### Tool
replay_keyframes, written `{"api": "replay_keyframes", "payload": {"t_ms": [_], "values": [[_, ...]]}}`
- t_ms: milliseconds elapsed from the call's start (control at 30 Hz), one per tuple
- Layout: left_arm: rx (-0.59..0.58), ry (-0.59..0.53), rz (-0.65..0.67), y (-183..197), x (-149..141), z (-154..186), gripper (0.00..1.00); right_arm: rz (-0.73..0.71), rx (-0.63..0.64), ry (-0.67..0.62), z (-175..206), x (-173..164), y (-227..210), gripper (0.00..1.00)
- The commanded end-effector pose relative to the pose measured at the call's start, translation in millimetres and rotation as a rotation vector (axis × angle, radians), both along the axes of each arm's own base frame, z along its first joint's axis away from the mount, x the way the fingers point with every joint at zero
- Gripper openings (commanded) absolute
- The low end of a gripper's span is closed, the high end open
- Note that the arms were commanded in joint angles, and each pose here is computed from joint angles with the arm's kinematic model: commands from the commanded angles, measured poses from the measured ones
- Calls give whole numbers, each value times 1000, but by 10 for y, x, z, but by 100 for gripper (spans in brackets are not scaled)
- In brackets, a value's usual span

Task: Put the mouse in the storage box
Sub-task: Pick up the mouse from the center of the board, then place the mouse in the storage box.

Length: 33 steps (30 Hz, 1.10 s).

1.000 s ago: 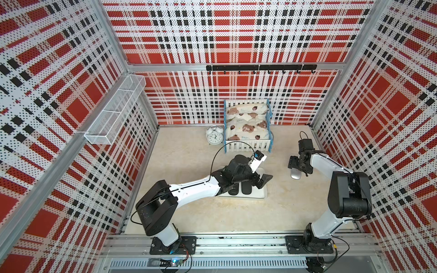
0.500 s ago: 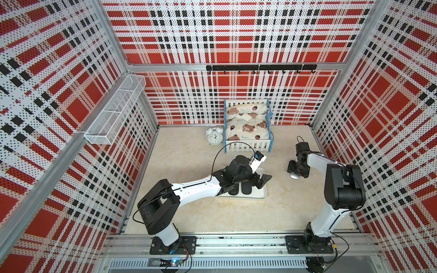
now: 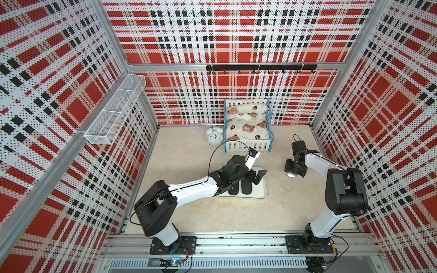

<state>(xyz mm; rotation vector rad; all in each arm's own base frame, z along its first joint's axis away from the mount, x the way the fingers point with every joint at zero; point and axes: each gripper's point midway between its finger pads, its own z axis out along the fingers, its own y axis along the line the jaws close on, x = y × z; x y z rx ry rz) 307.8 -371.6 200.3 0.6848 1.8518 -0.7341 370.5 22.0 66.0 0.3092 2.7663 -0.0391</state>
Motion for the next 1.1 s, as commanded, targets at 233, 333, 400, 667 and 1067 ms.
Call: {"api": "replay_keyframes", "payload": {"t_ms": [233, 333, 400, 667, 1067], "values": [[-268, 42, 555, 1656, 489, 12, 99, 427, 137, -171, 865, -430, 1762, 44], [-280, 62, 608, 1861, 426, -93, 99, 456, 189, -92, 688, -717, 1991, 45], [-274, 61, 615, 1908, 382, -130, 99, 450, 224, -57, 540, -850, 2054, 45], [-271, 65, 609, 1900, 363, -148, 99, 262, 174, 49, -73, -991, 1835, 48], [-261, 49, 617, 1929, 333, -105, 99, 301, 47, 141, -557, -1020, 1961, 48]]}}
